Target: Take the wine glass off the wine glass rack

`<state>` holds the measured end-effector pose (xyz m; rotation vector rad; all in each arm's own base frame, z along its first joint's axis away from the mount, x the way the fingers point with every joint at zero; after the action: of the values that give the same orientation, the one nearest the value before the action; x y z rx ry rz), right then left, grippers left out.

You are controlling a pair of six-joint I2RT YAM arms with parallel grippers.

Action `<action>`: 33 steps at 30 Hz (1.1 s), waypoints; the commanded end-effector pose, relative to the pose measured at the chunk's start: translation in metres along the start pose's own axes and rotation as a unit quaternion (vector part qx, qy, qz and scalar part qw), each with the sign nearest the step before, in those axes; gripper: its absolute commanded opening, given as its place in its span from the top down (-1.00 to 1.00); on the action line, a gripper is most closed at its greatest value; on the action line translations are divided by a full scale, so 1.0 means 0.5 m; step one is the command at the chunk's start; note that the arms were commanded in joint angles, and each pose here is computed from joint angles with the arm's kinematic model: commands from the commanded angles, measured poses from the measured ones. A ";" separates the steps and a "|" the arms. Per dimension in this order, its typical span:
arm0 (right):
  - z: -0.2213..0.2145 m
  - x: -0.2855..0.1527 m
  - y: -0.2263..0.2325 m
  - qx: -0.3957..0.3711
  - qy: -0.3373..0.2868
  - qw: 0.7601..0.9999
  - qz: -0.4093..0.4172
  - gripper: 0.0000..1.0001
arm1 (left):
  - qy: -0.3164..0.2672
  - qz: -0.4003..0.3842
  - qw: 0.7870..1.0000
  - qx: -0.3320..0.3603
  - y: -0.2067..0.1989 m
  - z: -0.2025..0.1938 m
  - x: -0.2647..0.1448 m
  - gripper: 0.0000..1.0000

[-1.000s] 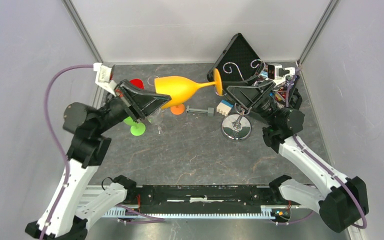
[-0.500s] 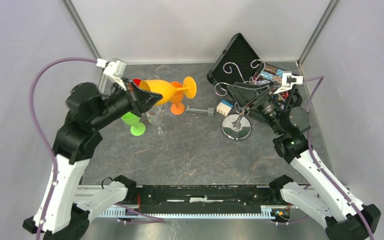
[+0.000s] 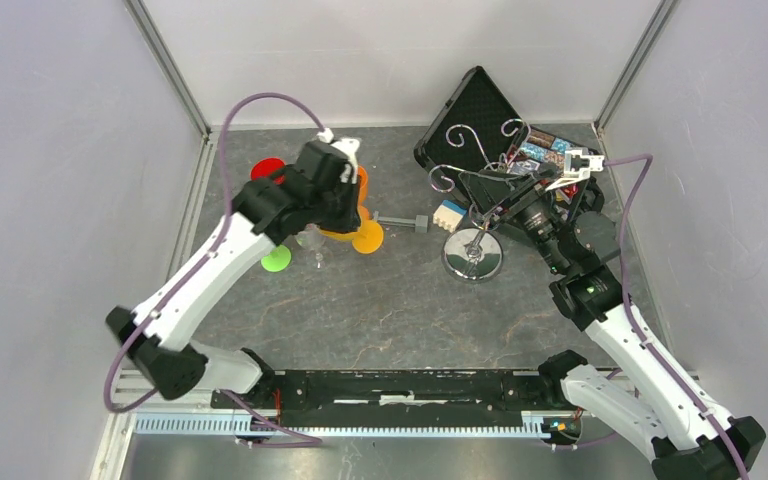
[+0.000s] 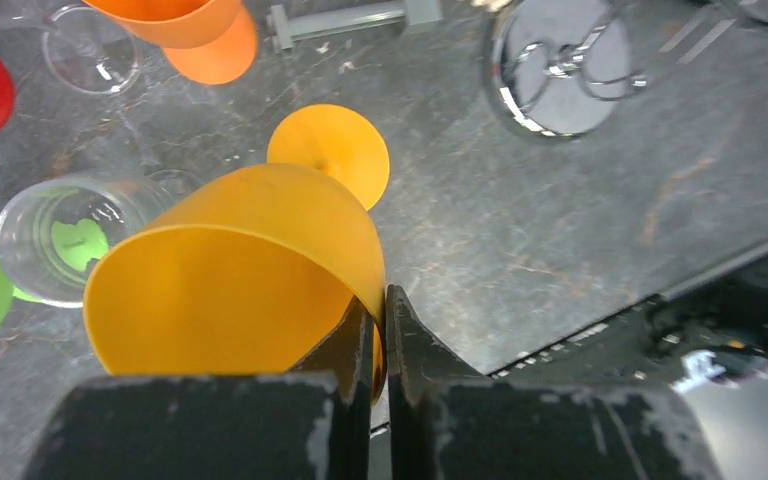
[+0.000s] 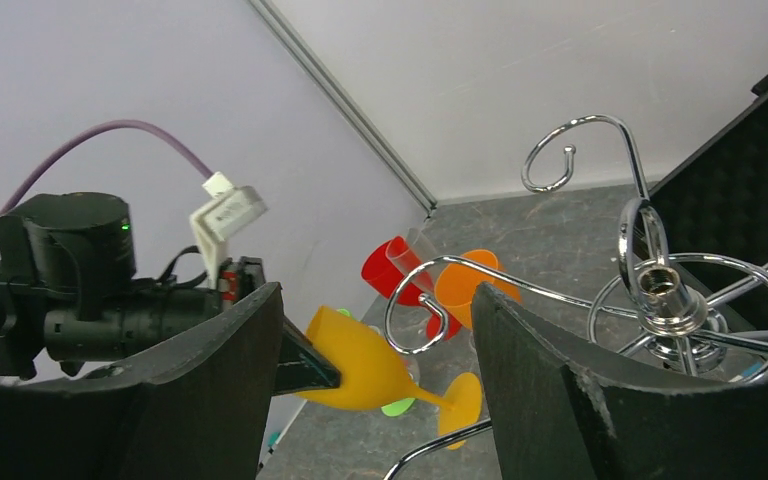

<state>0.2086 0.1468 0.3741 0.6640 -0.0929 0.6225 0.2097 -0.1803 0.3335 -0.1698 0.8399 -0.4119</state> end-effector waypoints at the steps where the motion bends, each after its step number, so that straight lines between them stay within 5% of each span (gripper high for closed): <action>1: 0.036 -0.002 0.016 -0.016 -0.025 1.000 -0.004 -0.48 | 0.003 0.088 0.995 0.054 -0.005 0.017 0.043 0.96; 15: 0.043 -0.011 0.011 -0.031 -0.029 0.999 -0.025 -0.48 | 0.094 0.166 0.977 0.099 -0.009 -0.020 0.218 0.96; 23: 0.038 -0.011 0.008 -0.027 -0.024 0.999 -0.027 -0.47 | 0.109 0.171 0.974 0.099 0.000 -0.042 0.240 0.94; 33: 0.037 -0.012 0.007 -0.026 -0.025 0.999 -0.027 -0.47 | 0.100 0.174 0.975 0.093 0.005 -0.048 0.236 0.68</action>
<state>0.2082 0.1389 0.3700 0.6267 -0.0690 0.5471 0.2616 -0.2296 0.2210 0.1930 1.0772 -0.1633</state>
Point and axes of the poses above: each gripper's point midway between its finger pads, its own x axis out along the fingers, its own y axis along the line the jaws close on, z = x × y, the point moved 8 cm from there along -x, back along the fingers, and after that the axes turned 5 degrees about -x, right-handed, at the moved point
